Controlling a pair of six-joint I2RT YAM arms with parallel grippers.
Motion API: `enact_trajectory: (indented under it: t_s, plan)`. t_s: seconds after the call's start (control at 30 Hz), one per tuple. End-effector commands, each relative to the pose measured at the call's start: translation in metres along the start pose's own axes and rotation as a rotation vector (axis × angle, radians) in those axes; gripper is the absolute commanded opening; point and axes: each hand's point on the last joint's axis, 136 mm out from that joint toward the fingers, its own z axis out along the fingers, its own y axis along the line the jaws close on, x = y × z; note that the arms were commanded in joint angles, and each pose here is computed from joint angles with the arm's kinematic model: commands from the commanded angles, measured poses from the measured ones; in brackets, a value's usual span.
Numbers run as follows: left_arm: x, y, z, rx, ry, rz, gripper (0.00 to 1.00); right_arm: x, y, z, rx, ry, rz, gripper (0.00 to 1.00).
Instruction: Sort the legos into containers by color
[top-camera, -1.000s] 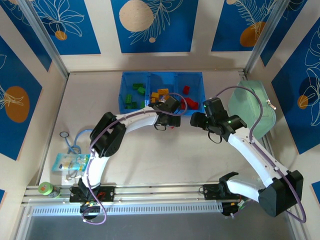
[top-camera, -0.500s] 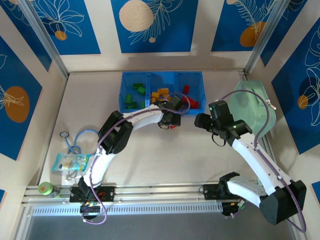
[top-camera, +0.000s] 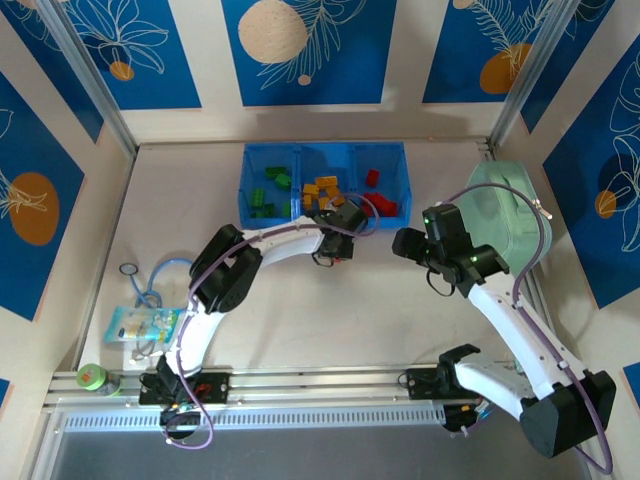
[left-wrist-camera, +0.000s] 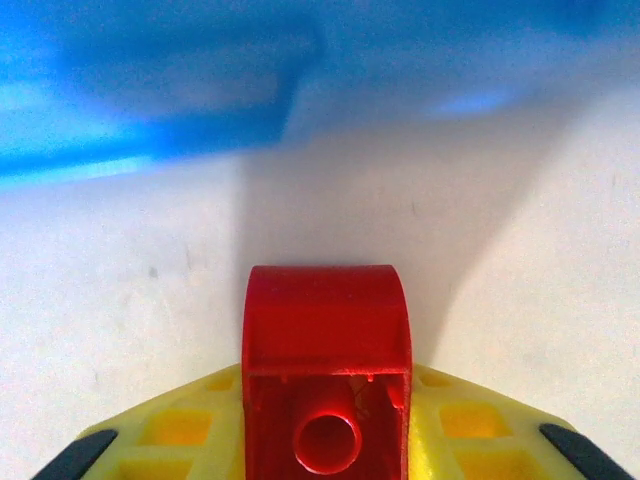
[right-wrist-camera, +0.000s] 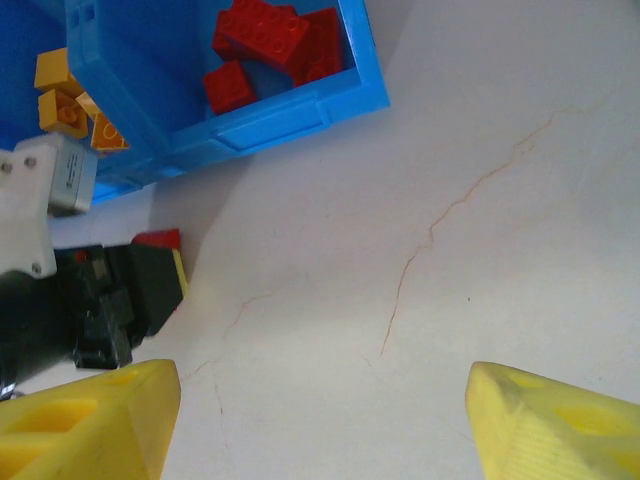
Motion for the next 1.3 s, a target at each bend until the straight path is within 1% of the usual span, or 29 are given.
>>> enact_trajectory:
  t_s: [0.0,0.17,0.3,0.43,0.6,0.7,0.83,0.97,1.13,1.27]
  plan:
    - [-0.004,-0.01,-0.029,0.038,-0.045,0.022,0.25,0.004,-0.006,-0.003,0.005,-0.002,0.019,0.76]
    - [-0.034,-0.032,-0.06,0.137,-0.139,0.073,0.25,0.01,-0.007,0.005,-0.033,0.037,0.067,0.75]
    - [-0.059,-0.048,-0.074,0.199,-0.199,0.117,0.25,0.017,-0.003,0.013,-0.076,0.1,0.092,0.75]
    - [-0.083,-0.062,-0.084,0.256,-0.244,0.149,0.26,0.019,-0.009,0.011,-0.063,0.1,0.097,0.75]
    - [-0.108,-0.082,-0.092,0.375,-0.317,0.184,0.27,0.019,-0.013,0.007,-0.084,0.092,0.122,0.75]
    - [-0.123,-0.088,-0.092,0.406,-0.348,0.192,0.28,0.022,-0.013,0.009,-0.099,0.117,0.137,0.75]
    - [-0.14,-0.093,-0.089,0.439,-0.371,0.201,0.29,0.024,-0.014,0.007,-0.106,0.116,0.145,0.75]
    - [-0.154,-0.09,-0.082,0.418,-0.381,0.205,0.28,0.025,-0.015,0.005,-0.108,0.118,0.145,0.75]
    - [-0.167,-0.085,-0.071,0.426,-0.406,0.195,0.29,0.025,-0.015,0.002,-0.117,0.114,0.146,0.75]
    - [-0.172,-0.08,-0.06,0.456,-0.392,0.174,0.29,0.024,-0.013,-0.003,-0.127,0.106,0.137,0.75]
